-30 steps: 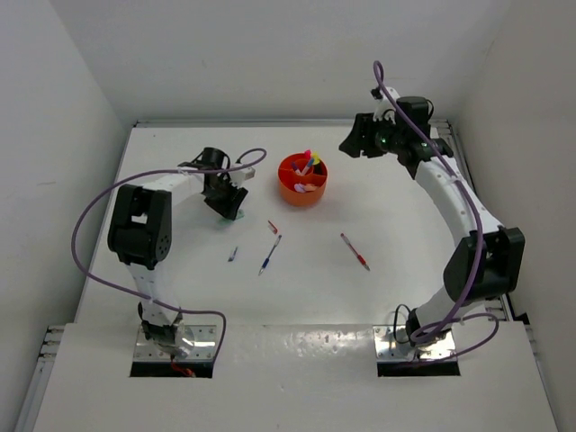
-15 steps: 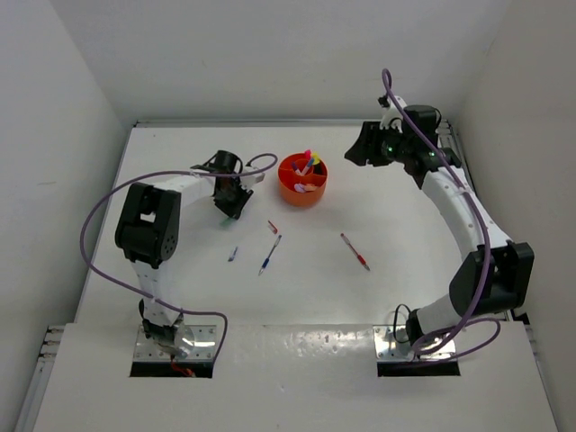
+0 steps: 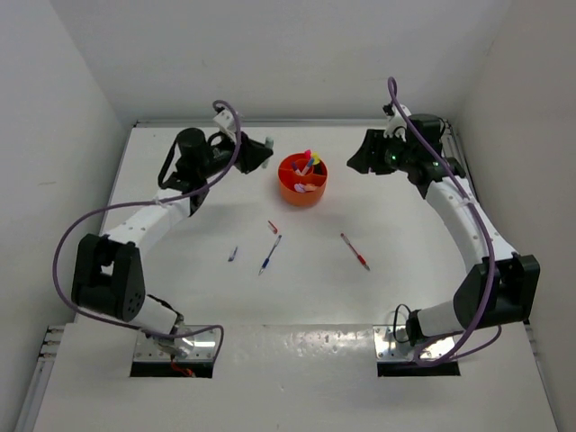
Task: Sort the stationery into containers
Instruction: Pick up the pen from the center of the board, then place the pen in the storage box.
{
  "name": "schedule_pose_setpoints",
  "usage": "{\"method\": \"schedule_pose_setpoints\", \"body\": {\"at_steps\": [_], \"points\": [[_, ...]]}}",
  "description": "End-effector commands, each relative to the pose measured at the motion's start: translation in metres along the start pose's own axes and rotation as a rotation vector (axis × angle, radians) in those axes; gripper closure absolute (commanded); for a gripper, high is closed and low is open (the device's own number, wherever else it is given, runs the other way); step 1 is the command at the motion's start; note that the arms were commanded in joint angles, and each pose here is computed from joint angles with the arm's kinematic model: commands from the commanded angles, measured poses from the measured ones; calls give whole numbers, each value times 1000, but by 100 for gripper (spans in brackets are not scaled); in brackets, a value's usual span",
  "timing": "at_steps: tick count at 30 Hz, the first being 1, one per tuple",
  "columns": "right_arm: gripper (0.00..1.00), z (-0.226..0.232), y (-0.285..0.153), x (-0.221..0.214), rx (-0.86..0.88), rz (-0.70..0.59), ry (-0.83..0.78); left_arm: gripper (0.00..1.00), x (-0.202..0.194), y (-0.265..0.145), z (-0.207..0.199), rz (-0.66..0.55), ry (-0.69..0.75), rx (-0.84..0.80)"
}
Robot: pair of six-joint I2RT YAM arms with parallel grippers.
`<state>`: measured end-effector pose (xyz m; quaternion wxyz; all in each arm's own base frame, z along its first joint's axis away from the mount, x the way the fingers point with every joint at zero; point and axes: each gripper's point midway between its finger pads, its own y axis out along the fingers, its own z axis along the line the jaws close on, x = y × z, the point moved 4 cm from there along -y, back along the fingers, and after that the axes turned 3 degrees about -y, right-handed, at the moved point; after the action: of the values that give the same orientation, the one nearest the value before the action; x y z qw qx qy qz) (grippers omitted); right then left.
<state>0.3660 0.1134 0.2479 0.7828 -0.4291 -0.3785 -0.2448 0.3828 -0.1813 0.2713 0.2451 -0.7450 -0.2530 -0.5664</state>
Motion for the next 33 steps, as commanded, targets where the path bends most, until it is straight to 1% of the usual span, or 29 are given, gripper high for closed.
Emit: {"method": "schedule_pose_setpoints", "body": {"at_steps": [1,3,4,6,7,9,10,13,15,18,23,27,33], "points": [[45,3,-6,10,6,-46,2,100,18,29,-26,-113,-87,-167],[45,3,-3,12,10,-48,6,100,24,38,-31,-156,-125,-203],[45,2,-2,12,10,-47,9,100,18,45,-26,-159,-152,-192],[45,1,-2,15,8,-51,12,100,18,53,-27,-188,-204,-185],[45,1,-2,14,8,-46,8,100,12,60,-22,-194,-278,-160],[45,1,-1,14,7,-41,6,100,10,64,-18,-230,-337,-150],[45,0,-1,14,7,-40,8,100,3,69,-12,-236,-422,-116],[45,-2,1,11,6,-31,12,100,-5,73,-1,-279,-522,-68],[45,-3,1,9,8,-26,18,100,-11,77,1,-277,-546,-57],[46,-5,3,6,15,-17,24,100,-20,81,5,-272,-534,-43],[46,-7,5,4,20,-7,27,94,-39,85,10,-232,-517,-9],[46,-8,4,3,20,-4,27,94,-59,84,18,-181,-546,56],[46,-10,2,5,20,-9,30,94,-78,76,15,-116,-571,96]]}}
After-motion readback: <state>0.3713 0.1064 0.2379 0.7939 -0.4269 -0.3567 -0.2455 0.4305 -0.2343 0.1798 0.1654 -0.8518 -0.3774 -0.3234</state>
